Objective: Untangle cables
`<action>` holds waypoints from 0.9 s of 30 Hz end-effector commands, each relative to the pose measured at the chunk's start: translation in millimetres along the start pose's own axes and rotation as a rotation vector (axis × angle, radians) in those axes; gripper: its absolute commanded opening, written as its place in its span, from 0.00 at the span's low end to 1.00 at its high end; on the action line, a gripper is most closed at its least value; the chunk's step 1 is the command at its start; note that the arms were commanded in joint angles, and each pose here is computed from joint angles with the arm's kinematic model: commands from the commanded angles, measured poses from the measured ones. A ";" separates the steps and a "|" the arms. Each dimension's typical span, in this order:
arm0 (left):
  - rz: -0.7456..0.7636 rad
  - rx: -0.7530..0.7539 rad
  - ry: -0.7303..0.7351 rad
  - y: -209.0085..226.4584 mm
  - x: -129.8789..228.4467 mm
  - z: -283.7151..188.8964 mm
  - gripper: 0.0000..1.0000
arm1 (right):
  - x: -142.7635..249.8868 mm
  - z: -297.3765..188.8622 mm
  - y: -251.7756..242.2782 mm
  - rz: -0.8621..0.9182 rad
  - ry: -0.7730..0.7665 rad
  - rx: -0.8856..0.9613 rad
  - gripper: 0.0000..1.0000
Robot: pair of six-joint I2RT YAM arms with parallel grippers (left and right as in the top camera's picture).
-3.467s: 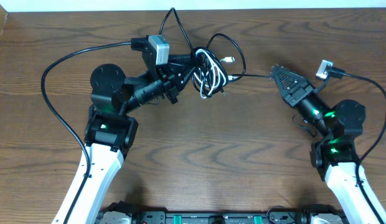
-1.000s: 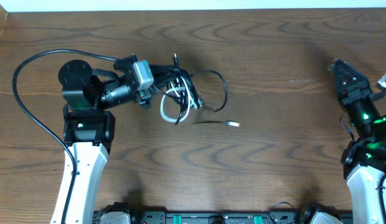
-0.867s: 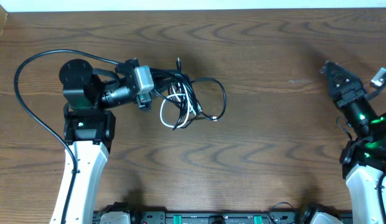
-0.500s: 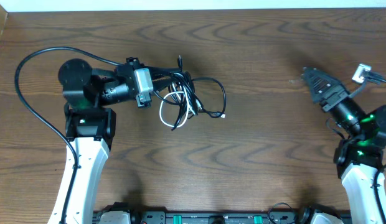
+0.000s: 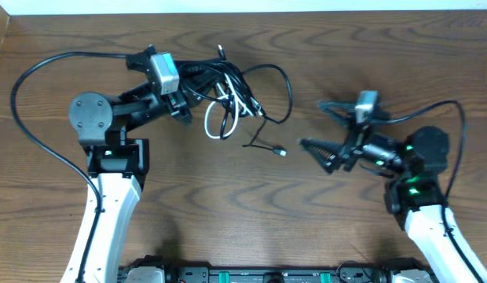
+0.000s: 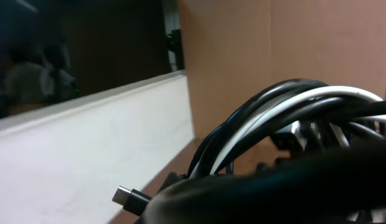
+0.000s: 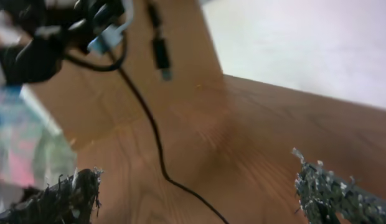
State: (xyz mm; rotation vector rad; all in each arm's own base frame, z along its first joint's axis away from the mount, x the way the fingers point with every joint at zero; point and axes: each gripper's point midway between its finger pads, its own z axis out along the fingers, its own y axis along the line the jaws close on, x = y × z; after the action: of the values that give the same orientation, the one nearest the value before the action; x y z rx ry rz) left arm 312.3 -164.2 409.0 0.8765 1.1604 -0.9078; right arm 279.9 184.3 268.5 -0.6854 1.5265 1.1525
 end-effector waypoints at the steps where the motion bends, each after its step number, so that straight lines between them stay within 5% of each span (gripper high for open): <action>1: -0.061 0.024 -0.029 -10.1 -12.9 10.9 0.07 | -2.6 17.2 7.9 -0.171 -0.014 0.015 0.99; 13: -0.082 0.131 -0.036 -41.6 -11.9 32.9 0.07 | -0.2 33.2 21.2 -0.204 -0.022 0.010 0.95; 15: -0.084 0.140 -0.037 -44.5 -11.8 34.7 0.07 | -0.6 33.2 21.3 -0.206 -0.023 0.010 0.77; 18: -0.084 0.141 -0.037 -44.8 -11.8 34.9 0.07 | -0.9 33.2 20.1 -0.205 -0.025 0.017 0.23; 20: -0.083 0.141 -0.037 -44.8 -11.9 34.9 0.07 | -1.4 33.1 18.7 -0.204 -0.027 0.026 0.06; 27: -0.078 0.138 -0.037 -44.0 -11.8 34.4 0.07 | -4.0 31.7 4.2 -0.194 -0.039 0.108 0.01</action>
State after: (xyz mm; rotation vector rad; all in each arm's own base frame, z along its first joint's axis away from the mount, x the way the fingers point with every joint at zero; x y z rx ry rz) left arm 283.5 -212.7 410.0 0.9369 1.1403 -1.0871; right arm 280.3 217.3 270.2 -0.7574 1.4406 0.9797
